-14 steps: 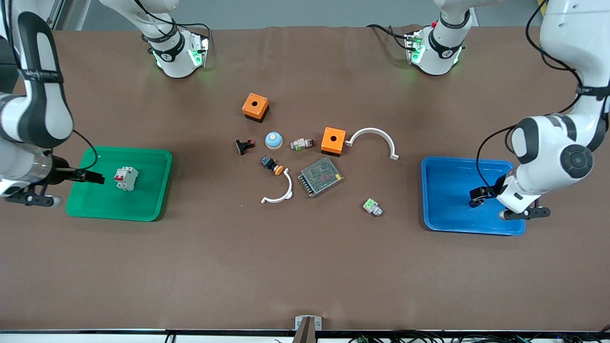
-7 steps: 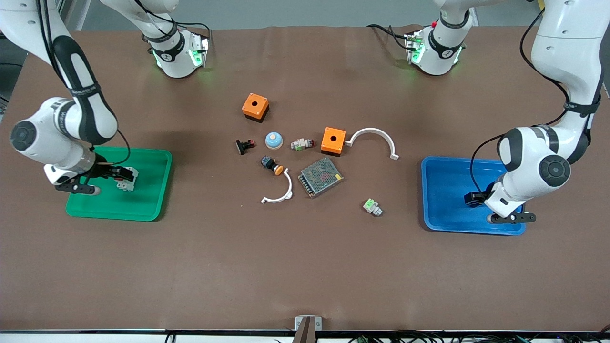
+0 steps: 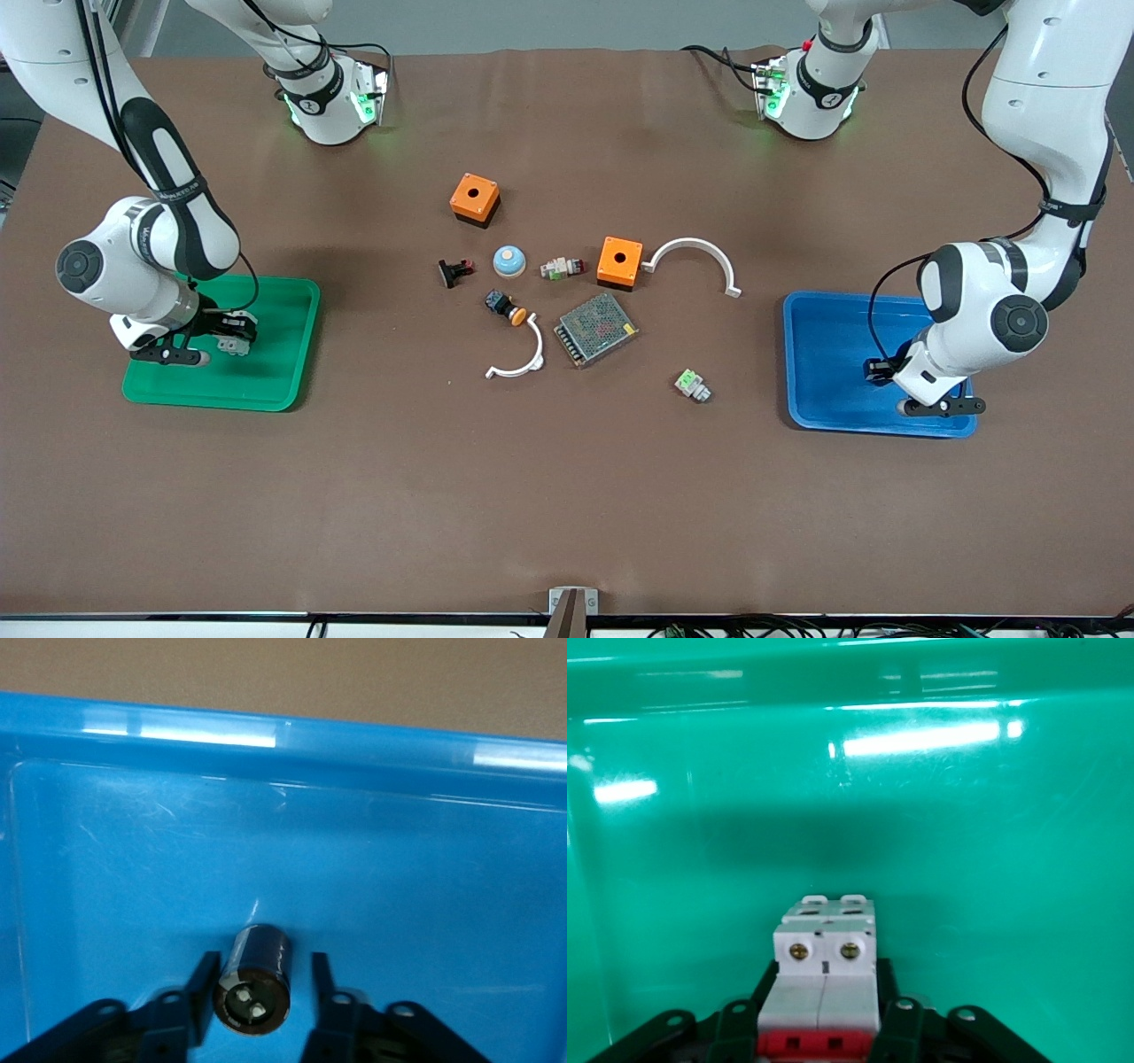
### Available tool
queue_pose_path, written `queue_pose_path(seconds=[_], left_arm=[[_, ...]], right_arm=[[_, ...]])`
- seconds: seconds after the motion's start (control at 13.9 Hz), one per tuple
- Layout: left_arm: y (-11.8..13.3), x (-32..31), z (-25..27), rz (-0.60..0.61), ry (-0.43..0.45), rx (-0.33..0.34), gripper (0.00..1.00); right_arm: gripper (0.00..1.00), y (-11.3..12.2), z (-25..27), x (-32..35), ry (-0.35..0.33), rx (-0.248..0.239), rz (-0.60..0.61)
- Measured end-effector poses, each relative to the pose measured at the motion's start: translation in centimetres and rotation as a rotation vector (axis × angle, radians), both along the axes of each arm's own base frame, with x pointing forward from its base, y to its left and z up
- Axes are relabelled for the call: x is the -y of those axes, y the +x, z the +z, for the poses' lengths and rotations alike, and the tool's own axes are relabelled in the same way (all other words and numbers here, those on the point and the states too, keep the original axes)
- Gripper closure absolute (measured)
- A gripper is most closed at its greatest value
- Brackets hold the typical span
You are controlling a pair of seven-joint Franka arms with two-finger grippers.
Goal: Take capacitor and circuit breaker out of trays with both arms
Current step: 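Lift the breaker with the right gripper while the left gripper lifts the capacitor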
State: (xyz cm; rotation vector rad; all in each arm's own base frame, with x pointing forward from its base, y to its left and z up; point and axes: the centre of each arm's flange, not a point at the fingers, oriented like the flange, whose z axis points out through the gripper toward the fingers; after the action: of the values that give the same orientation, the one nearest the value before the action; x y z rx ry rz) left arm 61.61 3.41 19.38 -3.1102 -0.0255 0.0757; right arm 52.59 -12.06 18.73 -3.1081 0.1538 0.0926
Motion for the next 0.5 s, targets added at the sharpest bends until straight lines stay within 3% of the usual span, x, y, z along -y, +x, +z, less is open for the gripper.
queue_pose_path(seconds=[0.29,0.5], left_arm=[[0.2,0.1,0.2,-0.001,0.000,0.006,0.66],[0.9,0.7,2.4,-0.012,-0.002,0.030,0.66]], right_arm=[[0.59,3.1,5.0,-3.3,0.039,-0.078,-0.010],[0.59,5.9,9.9,-12.9,0.024,-0.063,-0.070]])
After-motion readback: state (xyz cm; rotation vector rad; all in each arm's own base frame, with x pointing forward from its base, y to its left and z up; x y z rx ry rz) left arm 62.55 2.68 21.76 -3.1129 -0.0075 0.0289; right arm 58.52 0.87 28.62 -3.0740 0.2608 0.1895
